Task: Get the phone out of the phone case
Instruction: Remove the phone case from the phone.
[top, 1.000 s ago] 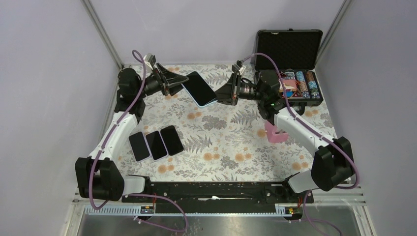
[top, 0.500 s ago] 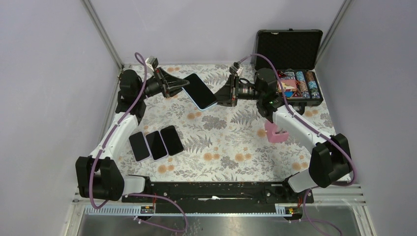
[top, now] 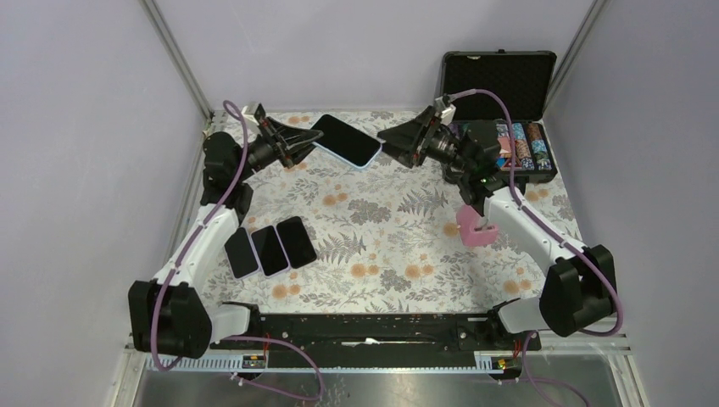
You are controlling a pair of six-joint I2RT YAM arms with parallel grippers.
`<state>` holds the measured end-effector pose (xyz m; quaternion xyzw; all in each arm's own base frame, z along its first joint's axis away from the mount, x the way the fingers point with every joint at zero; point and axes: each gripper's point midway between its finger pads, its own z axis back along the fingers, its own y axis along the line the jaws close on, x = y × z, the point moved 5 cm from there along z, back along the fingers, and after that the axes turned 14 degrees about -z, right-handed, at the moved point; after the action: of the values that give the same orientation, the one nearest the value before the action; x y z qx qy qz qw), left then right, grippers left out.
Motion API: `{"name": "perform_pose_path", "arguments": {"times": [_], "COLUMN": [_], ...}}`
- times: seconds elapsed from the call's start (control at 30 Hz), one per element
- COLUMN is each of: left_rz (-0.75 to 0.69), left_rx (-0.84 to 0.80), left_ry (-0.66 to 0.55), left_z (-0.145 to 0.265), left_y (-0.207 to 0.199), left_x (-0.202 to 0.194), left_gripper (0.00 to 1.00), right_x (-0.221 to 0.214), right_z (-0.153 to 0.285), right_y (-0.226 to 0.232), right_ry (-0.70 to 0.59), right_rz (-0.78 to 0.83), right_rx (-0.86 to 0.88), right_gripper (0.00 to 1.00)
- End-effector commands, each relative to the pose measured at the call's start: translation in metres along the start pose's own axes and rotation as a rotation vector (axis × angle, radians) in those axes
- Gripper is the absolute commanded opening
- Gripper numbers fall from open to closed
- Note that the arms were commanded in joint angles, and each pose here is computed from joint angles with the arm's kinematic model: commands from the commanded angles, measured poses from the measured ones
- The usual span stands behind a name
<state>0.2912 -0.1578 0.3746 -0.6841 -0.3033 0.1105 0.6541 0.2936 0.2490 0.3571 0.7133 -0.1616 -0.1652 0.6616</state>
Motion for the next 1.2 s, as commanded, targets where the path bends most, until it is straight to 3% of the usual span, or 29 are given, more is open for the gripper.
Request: {"name": "perform_pose_path", "arguments": {"times": [0.0, 0.1, 0.43, 0.67, 0.87, 1.17], "left_rz": [-0.144, -0.121, -0.088, -0.087, -0.042, 0.005], "left_rx": [-0.014, -0.009, 0.055, 0.173, 0.133, 0.052], "left_ry": [-0.149, -0.189, -0.330, -0.450, -0.435, -0.375], "left_z": [0.008, 0.008, 0.007, 0.011, 0.010, 0.005], "left_y": [-0.030, -0.029, -0.036, -0.027, -0.033, -0.052], "left_x": [0.011, 0.016, 0.036, 0.048, 0.044, 0.042], "left_gripper": [0.00, 0.00, 0.00, 0.00, 0.00, 0.00], "right_x": [0.034, 0.041, 0.039, 0.013, -0.043, -0.044], "right_z": [0.010, 0.009, 0.007, 0.006, -0.016, -0.021], "right_y": [0.050, 0.061, 0.048, 0.047, 0.044, 0.028], "right_ry": [-0.116, -0.099, -0.117, -0.063, 0.050, -0.042], "right_rz": [0.020, 0.048, 0.103, 0.192, 0.203, 0.140], "right_rx": [0.251, 0.322, 0.207, 0.104, 0.074, 0.010], "right_gripper": [0.62, 0.65, 0.77, 0.77, 0.73, 0.72]}}
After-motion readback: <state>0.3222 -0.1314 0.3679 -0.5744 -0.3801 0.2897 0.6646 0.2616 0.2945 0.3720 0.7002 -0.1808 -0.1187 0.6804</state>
